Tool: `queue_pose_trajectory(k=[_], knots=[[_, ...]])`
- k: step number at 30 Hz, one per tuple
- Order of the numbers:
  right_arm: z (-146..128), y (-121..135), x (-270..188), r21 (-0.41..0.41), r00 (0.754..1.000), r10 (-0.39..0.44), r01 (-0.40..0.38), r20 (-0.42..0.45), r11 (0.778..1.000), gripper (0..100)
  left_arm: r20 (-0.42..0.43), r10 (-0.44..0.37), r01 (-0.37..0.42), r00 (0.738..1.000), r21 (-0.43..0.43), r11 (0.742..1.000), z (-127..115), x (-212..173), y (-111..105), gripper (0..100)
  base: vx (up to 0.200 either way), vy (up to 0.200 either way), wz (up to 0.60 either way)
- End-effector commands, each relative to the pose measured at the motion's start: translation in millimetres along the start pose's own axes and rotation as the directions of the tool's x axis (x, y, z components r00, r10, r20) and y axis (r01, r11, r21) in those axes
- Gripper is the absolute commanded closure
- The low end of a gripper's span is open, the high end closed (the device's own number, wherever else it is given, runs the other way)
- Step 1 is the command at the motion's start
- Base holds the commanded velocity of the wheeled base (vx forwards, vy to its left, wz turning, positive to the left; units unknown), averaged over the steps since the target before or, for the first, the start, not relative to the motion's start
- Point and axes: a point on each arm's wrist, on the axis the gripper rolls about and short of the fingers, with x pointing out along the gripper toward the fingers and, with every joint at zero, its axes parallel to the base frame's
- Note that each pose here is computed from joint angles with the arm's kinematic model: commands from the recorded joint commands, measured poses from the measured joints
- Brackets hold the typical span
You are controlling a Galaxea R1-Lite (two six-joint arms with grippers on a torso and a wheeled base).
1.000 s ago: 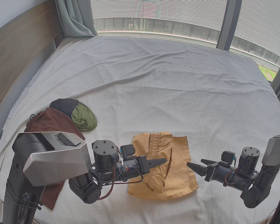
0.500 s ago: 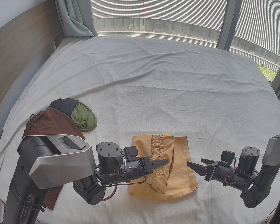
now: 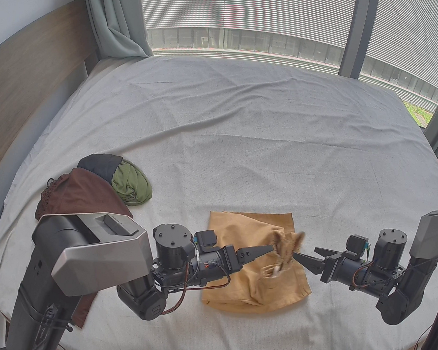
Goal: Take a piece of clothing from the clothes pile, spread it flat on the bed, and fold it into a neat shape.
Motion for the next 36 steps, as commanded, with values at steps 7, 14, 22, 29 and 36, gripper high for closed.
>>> queue_pose_trajectory(k=[7, 14, 22, 29, 36], knots=[[0, 0, 0, 0.000, 1.000, 0.000, 0.000, -0.001, 1.000, 0, 0.018, -0.003, 0.003, 1.000, 0.013, 1.000, 4, -2, 0, 0, 0.000, 0.000, 0.00], [-4, 3, 1, 0.002, 1.000, 0.009, -0.009, -0.018, 1.000, 0, 0.067, 0.011, -0.013, 0.998, 0.039, 0.999, 14, -16, -8, 0, 0.000, 0.000, 0.00], [-13, 14, 7, -0.003, 0.997, 0.048, -0.048, -0.057, 0.999, 0, 0.105, 0.075, -0.089, 0.992, 0.133, 0.987, 26, -42, 1, 0, 0.000, 0.000, 0.00], [-31, 17, 12, 0.013, 0.990, 0.057, -0.055, -0.128, 0.998, 0, 0.151, 0.144, -0.170, 0.978, 0.173, 0.970, 38, -73, 6, 0, 0.000, 0.000, 0.00], [-41, 21, 12, 0.020, 0.983, 0.069, -0.066, -0.172, 0.998, 0, 0.170, 0.171, -0.199, 0.971, 0.167, 0.966, 45, -105, -10, 0, 0.000, 0.000, 0.00]])
